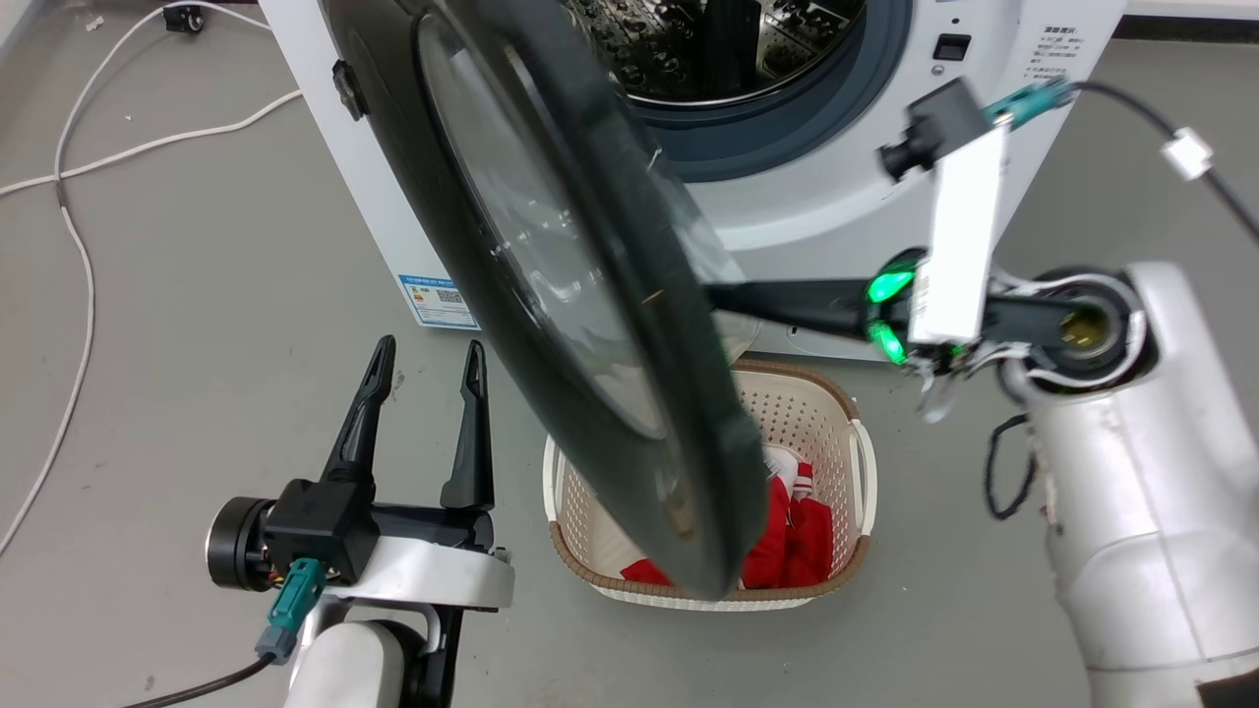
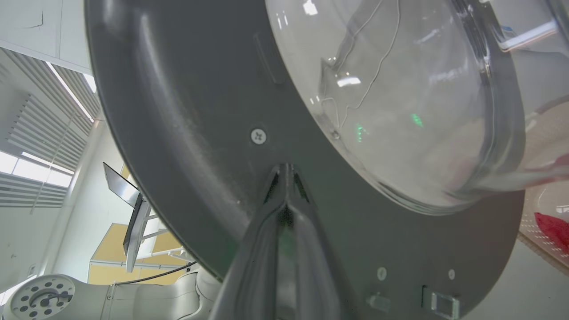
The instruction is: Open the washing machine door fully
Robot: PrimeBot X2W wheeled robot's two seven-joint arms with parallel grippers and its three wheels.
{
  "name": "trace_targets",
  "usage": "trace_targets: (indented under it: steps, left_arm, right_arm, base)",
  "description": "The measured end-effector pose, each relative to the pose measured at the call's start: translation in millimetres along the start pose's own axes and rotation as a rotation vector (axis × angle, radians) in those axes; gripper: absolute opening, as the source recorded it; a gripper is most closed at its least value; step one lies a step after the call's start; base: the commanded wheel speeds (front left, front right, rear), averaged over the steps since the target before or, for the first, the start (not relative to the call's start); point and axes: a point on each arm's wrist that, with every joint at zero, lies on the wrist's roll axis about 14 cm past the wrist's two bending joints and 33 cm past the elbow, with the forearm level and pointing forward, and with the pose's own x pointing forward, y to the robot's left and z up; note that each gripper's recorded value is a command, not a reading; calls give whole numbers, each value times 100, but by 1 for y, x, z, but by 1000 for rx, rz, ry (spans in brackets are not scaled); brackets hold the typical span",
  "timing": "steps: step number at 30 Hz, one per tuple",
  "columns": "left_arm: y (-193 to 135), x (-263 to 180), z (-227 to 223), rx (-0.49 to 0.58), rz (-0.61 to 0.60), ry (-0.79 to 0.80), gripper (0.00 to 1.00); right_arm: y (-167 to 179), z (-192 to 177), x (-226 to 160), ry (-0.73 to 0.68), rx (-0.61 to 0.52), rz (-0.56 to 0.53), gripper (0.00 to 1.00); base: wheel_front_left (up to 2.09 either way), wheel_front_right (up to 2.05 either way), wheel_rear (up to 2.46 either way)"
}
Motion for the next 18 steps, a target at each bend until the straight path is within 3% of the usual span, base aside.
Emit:
trace_targets:
  steps: [7, 11, 18]
  left_arm:
    - [-1, -1, -2, -6, 2, 7, 100]
    - [-2, 0, -2, -7, 0, 5, 100]
    - [-4, 0, 0, -11, -2, 0, 100]
  right_arm:
    - [13, -22, 25, 49, -2, 63, 0]
    - [22, -23, 29, 6, 0, 96, 0]
    - [4, 31, -12, -442, 31, 37, 0]
  base:
    - [0, 0, 0]
    - [0, 0, 0]
    - [0, 0, 0]
